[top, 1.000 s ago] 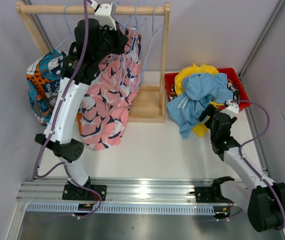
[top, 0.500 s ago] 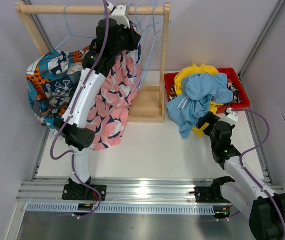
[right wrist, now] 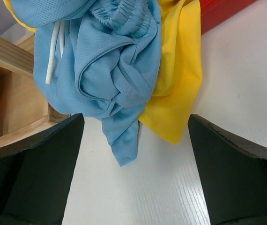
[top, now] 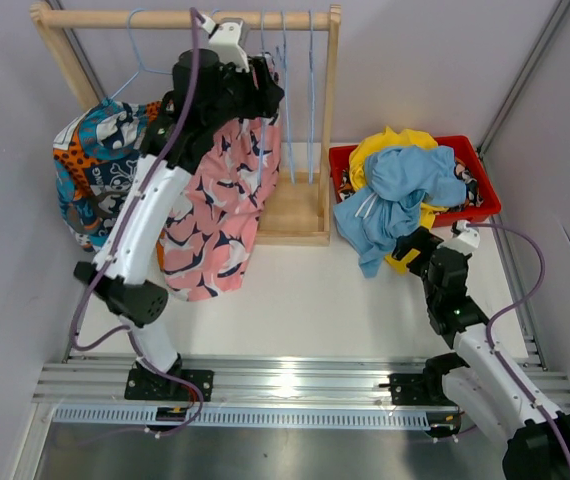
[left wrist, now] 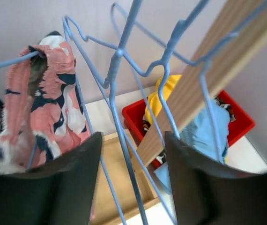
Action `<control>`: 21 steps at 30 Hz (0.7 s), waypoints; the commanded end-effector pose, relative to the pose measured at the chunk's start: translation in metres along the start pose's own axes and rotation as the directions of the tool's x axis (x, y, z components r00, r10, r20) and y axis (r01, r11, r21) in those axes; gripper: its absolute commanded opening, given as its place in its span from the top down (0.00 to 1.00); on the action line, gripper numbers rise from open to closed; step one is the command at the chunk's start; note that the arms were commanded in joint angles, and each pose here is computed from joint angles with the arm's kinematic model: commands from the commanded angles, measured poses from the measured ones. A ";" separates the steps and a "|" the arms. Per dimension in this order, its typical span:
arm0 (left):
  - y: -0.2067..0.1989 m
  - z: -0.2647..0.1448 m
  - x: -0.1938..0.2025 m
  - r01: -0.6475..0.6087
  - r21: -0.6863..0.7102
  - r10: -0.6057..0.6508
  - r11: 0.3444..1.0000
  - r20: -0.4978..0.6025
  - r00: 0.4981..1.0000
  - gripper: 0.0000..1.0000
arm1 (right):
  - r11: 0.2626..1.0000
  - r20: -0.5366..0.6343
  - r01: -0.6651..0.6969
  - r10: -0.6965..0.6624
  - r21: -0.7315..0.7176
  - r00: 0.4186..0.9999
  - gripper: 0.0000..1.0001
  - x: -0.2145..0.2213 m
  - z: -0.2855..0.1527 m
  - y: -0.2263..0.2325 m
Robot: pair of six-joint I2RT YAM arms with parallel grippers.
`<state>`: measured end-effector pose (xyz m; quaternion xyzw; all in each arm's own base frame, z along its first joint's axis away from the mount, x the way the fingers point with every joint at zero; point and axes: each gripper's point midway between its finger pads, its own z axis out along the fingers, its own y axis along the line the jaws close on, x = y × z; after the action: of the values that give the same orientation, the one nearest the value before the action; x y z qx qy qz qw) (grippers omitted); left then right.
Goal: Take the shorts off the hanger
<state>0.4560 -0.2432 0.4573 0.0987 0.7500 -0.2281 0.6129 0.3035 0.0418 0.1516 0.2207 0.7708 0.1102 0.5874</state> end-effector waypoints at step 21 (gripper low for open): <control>0.078 -0.129 -0.049 -0.126 -0.291 0.170 0.948 0.130 0.977 0.20 | 0.999 -0.008 -0.018 0.018 -0.026 1.000 0.00 0.000 -0.023 0.012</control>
<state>0.3616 -0.1136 0.5300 0.0473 0.6943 -0.1017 0.7109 0.2828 0.0590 0.1511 0.2063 0.7822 0.1295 0.5734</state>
